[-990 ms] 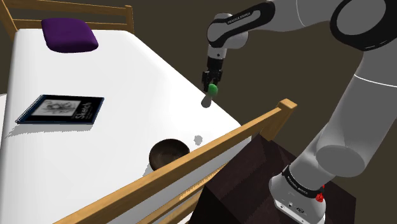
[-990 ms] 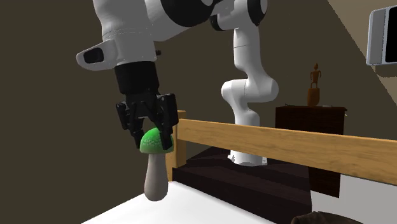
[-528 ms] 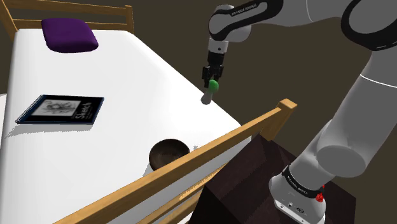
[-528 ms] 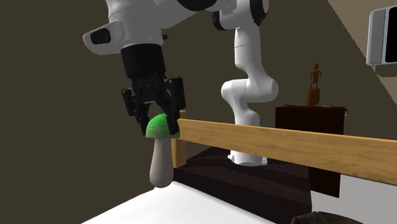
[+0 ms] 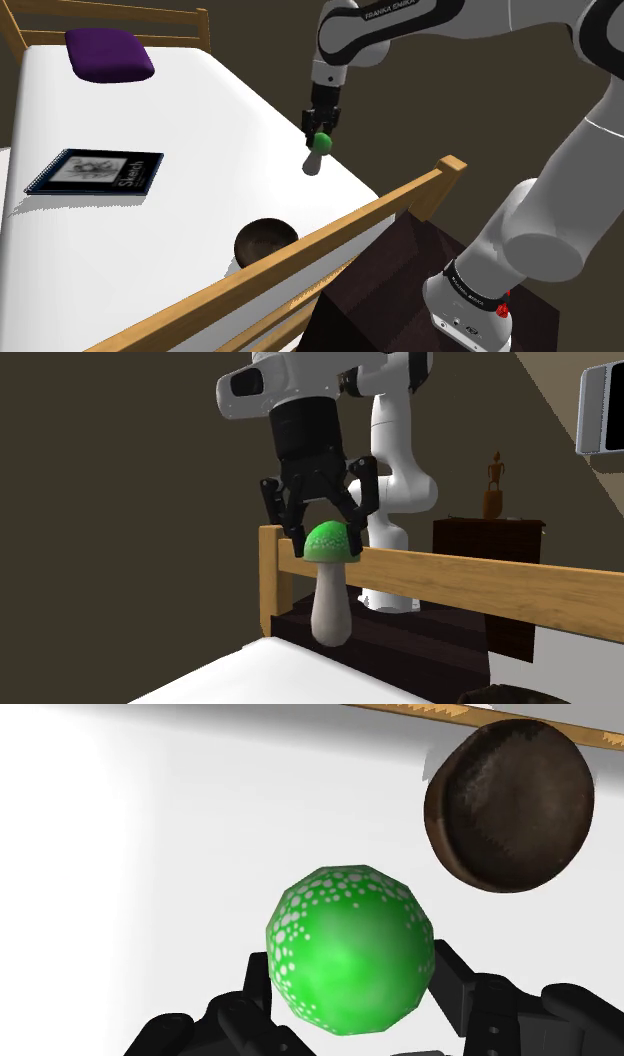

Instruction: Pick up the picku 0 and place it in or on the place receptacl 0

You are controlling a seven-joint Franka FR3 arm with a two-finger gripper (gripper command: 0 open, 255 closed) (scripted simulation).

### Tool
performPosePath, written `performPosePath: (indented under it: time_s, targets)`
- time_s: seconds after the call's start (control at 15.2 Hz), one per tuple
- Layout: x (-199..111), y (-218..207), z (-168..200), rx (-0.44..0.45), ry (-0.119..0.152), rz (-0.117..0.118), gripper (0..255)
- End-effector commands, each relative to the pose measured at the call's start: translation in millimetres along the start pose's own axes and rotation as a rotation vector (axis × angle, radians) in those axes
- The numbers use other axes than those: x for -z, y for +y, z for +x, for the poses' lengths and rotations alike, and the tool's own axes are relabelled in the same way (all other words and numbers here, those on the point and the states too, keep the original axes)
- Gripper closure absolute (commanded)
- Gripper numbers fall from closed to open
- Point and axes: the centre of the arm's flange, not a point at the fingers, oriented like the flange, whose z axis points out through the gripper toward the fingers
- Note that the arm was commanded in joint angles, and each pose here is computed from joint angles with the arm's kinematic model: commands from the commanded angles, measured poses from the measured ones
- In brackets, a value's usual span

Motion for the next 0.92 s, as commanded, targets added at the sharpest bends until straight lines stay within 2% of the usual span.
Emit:
performPosePath:
  time_s: [0.0, 0.86]
  targets:
    - [-2, -26, -9, -0.001, 0.0, 0.0, 255]
    - [-9, -191, -55, -0.001, 0.0, 0.0, 255]
